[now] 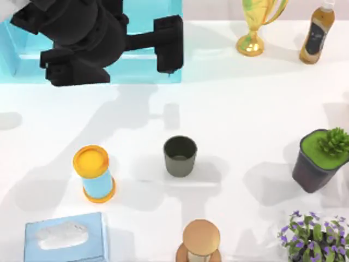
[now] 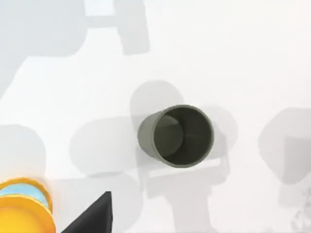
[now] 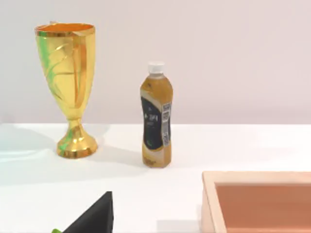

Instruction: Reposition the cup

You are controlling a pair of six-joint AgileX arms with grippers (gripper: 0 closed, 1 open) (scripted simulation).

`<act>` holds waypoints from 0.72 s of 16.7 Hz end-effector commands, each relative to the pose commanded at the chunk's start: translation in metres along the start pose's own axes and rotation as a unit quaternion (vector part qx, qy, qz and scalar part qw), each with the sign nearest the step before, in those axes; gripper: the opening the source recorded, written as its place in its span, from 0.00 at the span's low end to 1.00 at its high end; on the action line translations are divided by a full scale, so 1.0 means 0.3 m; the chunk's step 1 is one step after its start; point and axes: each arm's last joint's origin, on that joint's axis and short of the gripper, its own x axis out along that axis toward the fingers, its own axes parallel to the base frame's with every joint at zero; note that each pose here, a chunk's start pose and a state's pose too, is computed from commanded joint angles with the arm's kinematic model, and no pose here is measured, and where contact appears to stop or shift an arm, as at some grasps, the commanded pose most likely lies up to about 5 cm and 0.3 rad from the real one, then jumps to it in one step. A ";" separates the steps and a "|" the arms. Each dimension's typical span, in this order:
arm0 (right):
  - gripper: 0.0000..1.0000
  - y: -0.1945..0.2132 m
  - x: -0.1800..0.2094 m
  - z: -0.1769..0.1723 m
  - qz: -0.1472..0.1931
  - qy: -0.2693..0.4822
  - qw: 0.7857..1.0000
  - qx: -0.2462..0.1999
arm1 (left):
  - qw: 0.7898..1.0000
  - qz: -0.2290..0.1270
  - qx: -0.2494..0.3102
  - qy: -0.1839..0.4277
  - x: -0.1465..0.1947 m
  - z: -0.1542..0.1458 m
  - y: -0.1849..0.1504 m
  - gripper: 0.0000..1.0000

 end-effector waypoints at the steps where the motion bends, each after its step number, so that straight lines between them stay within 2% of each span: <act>1: 1.00 0.000 0.000 0.000 0.000 0.000 1.000 0.000 | 0.999 0.014 -0.006 0.031 0.053 0.031 -0.045 1.00; 4: 1.00 0.000 0.000 0.000 0.000 0.000 1.000 0.000 | 0.991 0.066 -0.020 0.111 0.226 0.087 -0.159 1.00; 8: 1.00 0.000 0.000 0.000 0.000 0.000 1.000 0.000 | 0.975 0.133 -0.030 0.178 0.426 0.094 -0.251 1.00; 12: 1.00 0.000 0.000 0.000 0.000 0.000 1.000 0.000 | 0.964 0.167 -0.031 0.203 0.516 0.081 -0.282 1.00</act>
